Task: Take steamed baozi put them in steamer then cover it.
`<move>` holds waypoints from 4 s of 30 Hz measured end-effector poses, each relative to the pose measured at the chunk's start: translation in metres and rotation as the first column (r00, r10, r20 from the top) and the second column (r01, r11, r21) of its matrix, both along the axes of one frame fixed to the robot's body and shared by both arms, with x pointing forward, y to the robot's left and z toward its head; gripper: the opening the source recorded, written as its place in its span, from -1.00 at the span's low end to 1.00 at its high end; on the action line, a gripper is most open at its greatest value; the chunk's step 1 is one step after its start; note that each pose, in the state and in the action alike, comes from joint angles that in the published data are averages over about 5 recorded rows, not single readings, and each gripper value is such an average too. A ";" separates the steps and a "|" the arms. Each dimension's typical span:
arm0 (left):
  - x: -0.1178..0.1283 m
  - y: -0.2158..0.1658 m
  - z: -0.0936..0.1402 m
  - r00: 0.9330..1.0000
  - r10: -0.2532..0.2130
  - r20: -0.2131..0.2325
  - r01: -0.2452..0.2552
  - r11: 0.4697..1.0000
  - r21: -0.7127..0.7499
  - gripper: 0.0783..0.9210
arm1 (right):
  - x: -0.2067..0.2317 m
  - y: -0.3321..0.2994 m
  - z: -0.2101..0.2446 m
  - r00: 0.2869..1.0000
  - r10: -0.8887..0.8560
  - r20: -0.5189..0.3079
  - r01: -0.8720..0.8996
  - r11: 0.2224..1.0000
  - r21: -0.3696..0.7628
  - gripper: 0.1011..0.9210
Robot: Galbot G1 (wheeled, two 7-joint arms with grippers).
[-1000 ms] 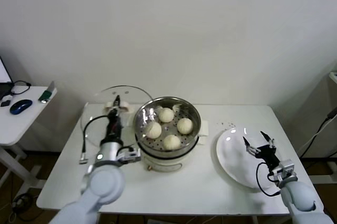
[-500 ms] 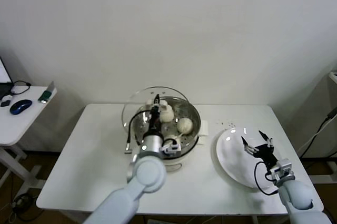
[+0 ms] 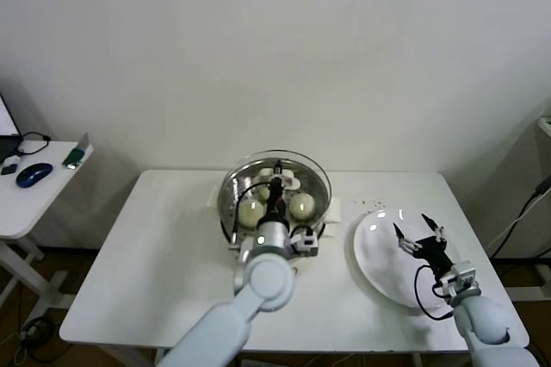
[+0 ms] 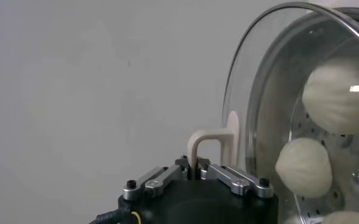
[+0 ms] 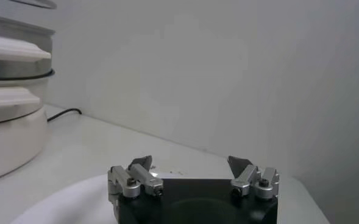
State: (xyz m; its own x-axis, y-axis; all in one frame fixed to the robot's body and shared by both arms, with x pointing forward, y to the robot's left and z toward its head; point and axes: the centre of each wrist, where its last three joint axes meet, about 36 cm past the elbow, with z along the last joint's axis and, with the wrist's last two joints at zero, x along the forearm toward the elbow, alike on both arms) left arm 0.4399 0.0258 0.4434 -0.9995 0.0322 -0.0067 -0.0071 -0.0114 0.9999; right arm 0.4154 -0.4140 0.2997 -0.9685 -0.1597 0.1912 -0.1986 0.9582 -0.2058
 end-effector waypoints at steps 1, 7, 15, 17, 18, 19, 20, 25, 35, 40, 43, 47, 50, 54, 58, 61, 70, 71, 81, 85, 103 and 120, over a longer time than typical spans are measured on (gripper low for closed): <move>0.001 0.000 -0.001 1.000 0.001 -0.002 -0.001 1.000 0.002 -0.83 | 0.000 0.000 0.000 1.000 0.000 0.000 0.000 1.000 0.000 0.76; 0.004 -0.002 -0.006 1.000 0.006 -0.022 -0.006 1.000 0.012 -0.83 | 0.000 0.000 -0.001 1.000 -0.001 0.000 0.001 1.000 0.001 0.76; 0.005 -0.003 -0.012 0.999 0.009 -0.042 -0.008 1.000 0.023 -0.83 | 0.001 0.000 -0.002 1.000 -0.001 0.002 0.001 1.000 0.003 0.76; 0.006 -0.002 -0.013 0.999 0.011 -0.043 -0.010 1.000 0.025 -0.83 | 0.001 0.001 -0.002 1.000 0.001 0.003 -0.001 1.000 0.003 0.76; 0.006 -0.002 -0.013 0.999 0.013 -0.043 -0.012 1.000 0.026 -0.83 | 0.000 0.001 -0.003 1.000 0.001 0.003 -0.001 1.000 0.003 0.76; 0.007 -0.001 -0.013 0.999 0.015 -0.044 -0.014 1.000 0.027 -0.83 | 0.000 0.001 -0.003 1.000 0.002 0.003 -0.002 1.000 0.003 0.76; 0.007 0.000 -0.014 0.999 0.017 -0.044 -0.016 0.999 0.028 -0.83 | 0.000 0.001 -0.003 1.000 0.002 0.003 -0.002 1.000 0.003 0.76; 0.008 0.004 -0.015 0.998 0.028 -0.048 -0.026 0.999 0.029 -0.83 | 0.000 0.000 -0.004 1.000 0.002 0.001 -0.002 1.000 0.002 0.76; 0.007 0.003 -0.019 0.998 0.023 -0.055 -0.022 0.999 0.027 -0.83 | 0.000 0.002 -0.006 1.000 0.003 0.001 -0.003 1.000 0.001 0.76; 0.008 0.002 -0.019 0.999 0.021 -0.046 -0.020 1.000 0.023 -0.83 | -0.001 0.002 -0.007 1.000 0.004 0.001 -0.004 1.000 -0.001 0.76; 0.008 0.002 -0.020 0.999 0.021 -0.043 -0.020 1.000 0.021 -0.83 | -0.002 0.002 -0.008 1.000 0.005 0.000 -0.005 1.000 -0.002 0.76; 0.008 0.002 -0.023 0.999 0.020 -0.047 -0.019 1.000 0.019 -0.83 | -0.002 0.002 -0.010 1.000 0.005 -0.001 -0.005 1.000 -0.001 0.76; 0.006 0.002 -0.025 0.999 0.019 -0.049 -0.018 1.000 0.019 -0.83 | -0.002 0.003 -0.010 1.000 0.006 0.000 -0.006 1.000 -0.001 0.76; 0.006 0.002 -0.026 0.999 0.019 -0.050 -0.018 1.000 0.018 -0.83 | -0.003 0.004 -0.011 1.000 0.009 0.000 -0.009 1.000 0.001 0.76; 0.006 0.002 -0.026 0.998 0.017 -0.058 -0.016 1.000 0.010 -0.76 | -0.003 0.004 -0.012 1.000 0.010 -0.001 -0.010 1.000 0.002 0.76; 0.005 0.003 -0.026 0.998 0.014 -0.063 -0.014 1.000 0.000 -0.57 | -0.004 0.004 -0.013 1.000 0.011 -0.003 -0.011 1.000 0.003 0.76; -0.002 0.005 -0.019 0.998 -0.005 -0.057 0.003 1.000 -0.028 0.04 | -0.004 0.000 -0.013 1.000 0.012 -0.011 -0.012 1.000 0.009 0.76; -0.003 0.006 -0.018 0.998 -0.007 -0.057 0.006 0.999 -0.031 0.10 | -0.004 0.000 -0.012 1.000 0.012 -0.013 -0.012 1.000 0.010 0.76; -0.017 0.022 -0.007 0.998 -0.018 -0.055 0.014 0.998 -0.064 0.71 | -0.005 -0.003 -0.010 1.000 0.005 -0.031 -0.004 1.000 0.019 0.76; -0.026 0.033 -0.002 0.998 -0.021 -0.061 0.016 0.997 -0.074 0.76 | -0.005 -0.004 -0.010 0.999 0.003 -0.036 -0.003 1.000 0.019 0.76; -0.065 0.112 0.027 0.994 0.107 -0.003 -0.103 0.944 -0.314 0.77 | -0.006 -0.002 -0.007 0.999 0.019 -0.029 -0.018 1.000 0.020 0.76; -0.103 0.254 -0.031 0.979 0.129 -0.160 -0.203 0.491 -0.847 0.77 | -0.016 0.005 -0.002 1.000 0.028 0.012 -0.028 0.998 0.053 0.76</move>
State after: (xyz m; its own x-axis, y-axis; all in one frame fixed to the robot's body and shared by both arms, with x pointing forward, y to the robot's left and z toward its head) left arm 0.3373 0.2802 0.4128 -0.9846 -0.1186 0.1288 -0.0352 0.8548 0.5177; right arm 0.3996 -0.4088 0.2975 -0.9656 -0.1964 0.1704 -0.2233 0.9621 -0.1567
